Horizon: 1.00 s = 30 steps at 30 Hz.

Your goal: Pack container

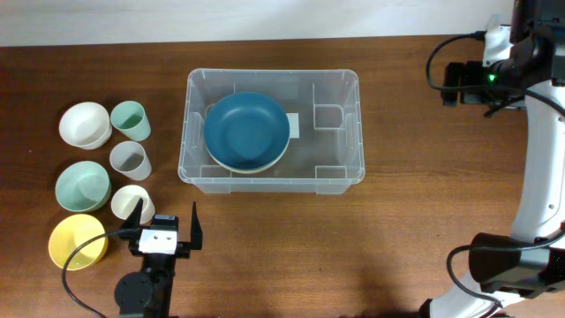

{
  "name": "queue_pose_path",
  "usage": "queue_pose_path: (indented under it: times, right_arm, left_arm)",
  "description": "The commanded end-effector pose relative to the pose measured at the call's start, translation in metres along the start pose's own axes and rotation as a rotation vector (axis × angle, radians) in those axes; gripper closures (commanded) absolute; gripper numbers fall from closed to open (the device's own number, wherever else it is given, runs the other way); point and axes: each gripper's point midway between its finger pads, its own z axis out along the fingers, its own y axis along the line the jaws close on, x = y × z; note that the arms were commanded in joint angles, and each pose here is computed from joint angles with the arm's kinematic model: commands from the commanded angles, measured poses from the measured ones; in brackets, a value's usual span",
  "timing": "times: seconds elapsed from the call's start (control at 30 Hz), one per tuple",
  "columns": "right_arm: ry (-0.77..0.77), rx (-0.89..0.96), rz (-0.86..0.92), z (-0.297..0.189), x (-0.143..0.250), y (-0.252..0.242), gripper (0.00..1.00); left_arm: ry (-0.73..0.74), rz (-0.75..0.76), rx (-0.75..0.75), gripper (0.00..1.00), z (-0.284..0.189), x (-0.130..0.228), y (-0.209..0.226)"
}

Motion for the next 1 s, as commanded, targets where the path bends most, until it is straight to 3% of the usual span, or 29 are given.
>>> queue_pose_path:
  times: [0.0, 0.37, 0.97]
  right_arm:
    - [0.041, 0.022, 0.101, 0.020, 0.007, -0.031, 0.01]
    - [0.201, 0.067, 0.329, 0.067, 0.056, -0.091, 0.01]
    - [0.214, 0.072, 0.351, 0.075, 0.063, -0.099, 0.01]
  left_arm:
    - [-0.003, 0.012, 0.004, 0.00, 0.000, 0.001, -0.001]
    - [-0.003, 0.012, 0.004, 0.00, 0.000, 0.001, -0.001]
    - [-0.004, 0.012, 0.004, 0.00, 0.000, 0.001, -0.001]
